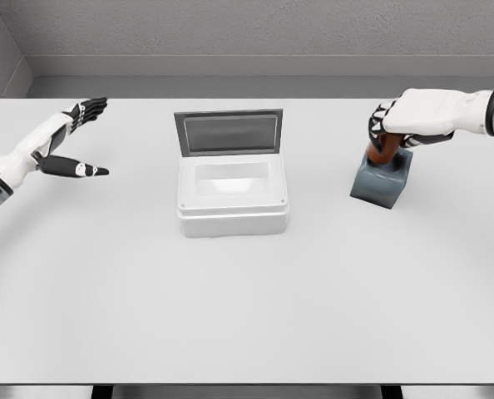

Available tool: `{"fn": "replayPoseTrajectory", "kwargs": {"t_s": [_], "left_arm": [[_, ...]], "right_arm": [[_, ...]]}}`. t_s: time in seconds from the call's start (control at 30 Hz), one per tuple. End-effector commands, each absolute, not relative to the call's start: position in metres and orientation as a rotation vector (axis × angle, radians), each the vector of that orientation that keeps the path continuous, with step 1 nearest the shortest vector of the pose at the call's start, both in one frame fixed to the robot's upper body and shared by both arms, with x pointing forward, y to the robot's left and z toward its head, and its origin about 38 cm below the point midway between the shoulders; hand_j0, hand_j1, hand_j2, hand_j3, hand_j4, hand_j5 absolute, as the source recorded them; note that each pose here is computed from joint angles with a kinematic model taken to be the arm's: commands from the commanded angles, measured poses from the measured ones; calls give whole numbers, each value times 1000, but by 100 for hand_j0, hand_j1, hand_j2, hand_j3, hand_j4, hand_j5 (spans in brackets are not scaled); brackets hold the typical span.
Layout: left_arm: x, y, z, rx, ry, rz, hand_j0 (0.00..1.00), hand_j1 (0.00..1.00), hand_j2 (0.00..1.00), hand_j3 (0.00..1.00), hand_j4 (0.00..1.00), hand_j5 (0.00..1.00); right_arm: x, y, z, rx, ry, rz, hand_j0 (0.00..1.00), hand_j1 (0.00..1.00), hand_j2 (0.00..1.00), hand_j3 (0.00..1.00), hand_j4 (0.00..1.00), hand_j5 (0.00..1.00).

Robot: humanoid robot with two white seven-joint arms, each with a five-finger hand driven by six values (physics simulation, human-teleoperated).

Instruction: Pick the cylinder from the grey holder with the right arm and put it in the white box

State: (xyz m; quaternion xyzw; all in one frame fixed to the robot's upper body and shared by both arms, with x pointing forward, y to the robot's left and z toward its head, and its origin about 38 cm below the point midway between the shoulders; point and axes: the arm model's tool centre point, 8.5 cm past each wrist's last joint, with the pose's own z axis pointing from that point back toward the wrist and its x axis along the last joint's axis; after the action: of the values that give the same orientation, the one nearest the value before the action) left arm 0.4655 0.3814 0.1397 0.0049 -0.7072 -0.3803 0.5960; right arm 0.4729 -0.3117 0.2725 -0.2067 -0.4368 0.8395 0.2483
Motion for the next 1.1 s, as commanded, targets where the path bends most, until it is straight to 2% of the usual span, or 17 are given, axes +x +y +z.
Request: {"fn": "replayPoseTrajectory", "kwargs": {"t_s": [0.0, 0.3, 0.67, 1.07], "left_arm": [[466, 382, 141, 11, -1645, -876, 100, 100, 100, 100, 100, 100], [466, 382, 141, 10, -1645, -877, 100, 100, 100, 100, 100, 100], [465, 374, 138, -13, -1648, -894, 100, 100, 100, 100, 100, 100], [465, 373, 138, -15, -1648, -898, 100, 100, 100, 100, 100, 100]], "right_arm": [[473, -316, 275, -571, -1188, 2278, 40, 40, 40, 40, 40, 40], [473, -326, 298, -632, -1238, 2232, 40, 40, 40, 40, 40, 40], [465, -276, 309, -608, -1359, 2323, 38, 38, 38, 38, 38, 38], [447, -209, 305, -511, -1499, 2446, 39, 39, 39, 39, 39, 39]]}}
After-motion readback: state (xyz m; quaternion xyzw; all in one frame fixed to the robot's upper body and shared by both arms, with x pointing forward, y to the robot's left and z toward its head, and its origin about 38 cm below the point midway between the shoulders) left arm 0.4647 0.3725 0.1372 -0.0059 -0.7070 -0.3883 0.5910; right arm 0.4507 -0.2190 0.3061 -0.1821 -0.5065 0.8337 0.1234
